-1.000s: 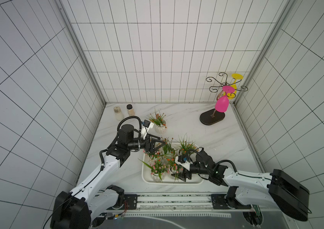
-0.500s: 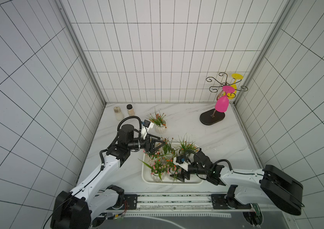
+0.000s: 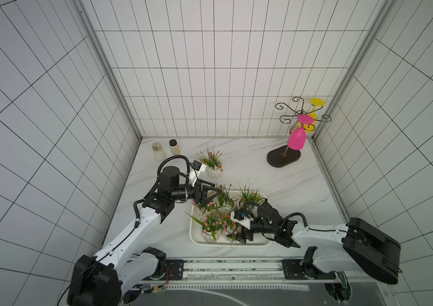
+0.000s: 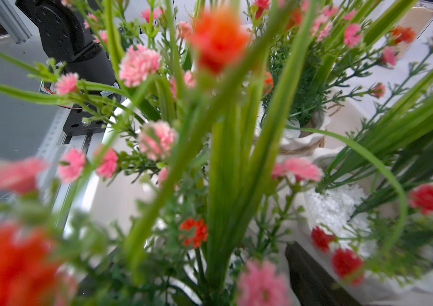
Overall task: Put the potted gypsophila into the storage box
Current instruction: Place the baby's breath potted plant at the storage box.
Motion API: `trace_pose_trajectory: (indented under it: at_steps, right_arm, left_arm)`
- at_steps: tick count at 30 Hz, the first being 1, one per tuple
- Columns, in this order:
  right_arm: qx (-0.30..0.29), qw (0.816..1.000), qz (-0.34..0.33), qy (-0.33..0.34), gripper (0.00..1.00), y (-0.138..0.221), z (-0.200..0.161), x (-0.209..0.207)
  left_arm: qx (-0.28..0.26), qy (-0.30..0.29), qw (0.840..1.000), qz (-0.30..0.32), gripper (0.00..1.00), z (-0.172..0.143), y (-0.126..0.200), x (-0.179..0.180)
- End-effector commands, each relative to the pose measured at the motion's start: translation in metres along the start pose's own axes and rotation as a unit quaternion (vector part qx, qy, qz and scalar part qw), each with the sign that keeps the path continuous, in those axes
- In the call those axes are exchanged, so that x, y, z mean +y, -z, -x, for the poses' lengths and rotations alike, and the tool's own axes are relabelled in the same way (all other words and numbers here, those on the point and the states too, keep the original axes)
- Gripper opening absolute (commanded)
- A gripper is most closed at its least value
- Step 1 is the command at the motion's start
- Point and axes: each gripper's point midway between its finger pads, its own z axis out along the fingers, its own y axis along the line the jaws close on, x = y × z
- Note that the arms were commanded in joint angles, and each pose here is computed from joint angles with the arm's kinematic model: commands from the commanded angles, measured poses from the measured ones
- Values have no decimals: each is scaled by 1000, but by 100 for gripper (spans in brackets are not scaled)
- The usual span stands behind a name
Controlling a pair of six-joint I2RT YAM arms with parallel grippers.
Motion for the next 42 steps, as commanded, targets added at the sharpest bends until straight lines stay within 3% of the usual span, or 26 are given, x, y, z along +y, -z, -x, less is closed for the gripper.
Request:
trace_pose_trajectory:
  at_steps: [1, 8, 32, 42]
  right_arm:
    - [-20, 1000, 16, 14, 78, -2, 9, 6]
    - [-22, 1000, 0, 16, 99, 3, 9, 2]
    - [-44, 998, -34, 6, 99, 50, 10, 11]
    - [-70, 993, -95, -27, 94, 69, 18, -4]
  left_arm:
    - [-2, -12, 1000, 0, 79, 5, 0, -3]
    - [-2, -12, 1000, 0, 79, 5, 0, -3]
    - [-2, -18, 1000, 5, 80, 6, 1, -3]
    - [-5, -22, 1000, 14, 80, 8, 3, -1]
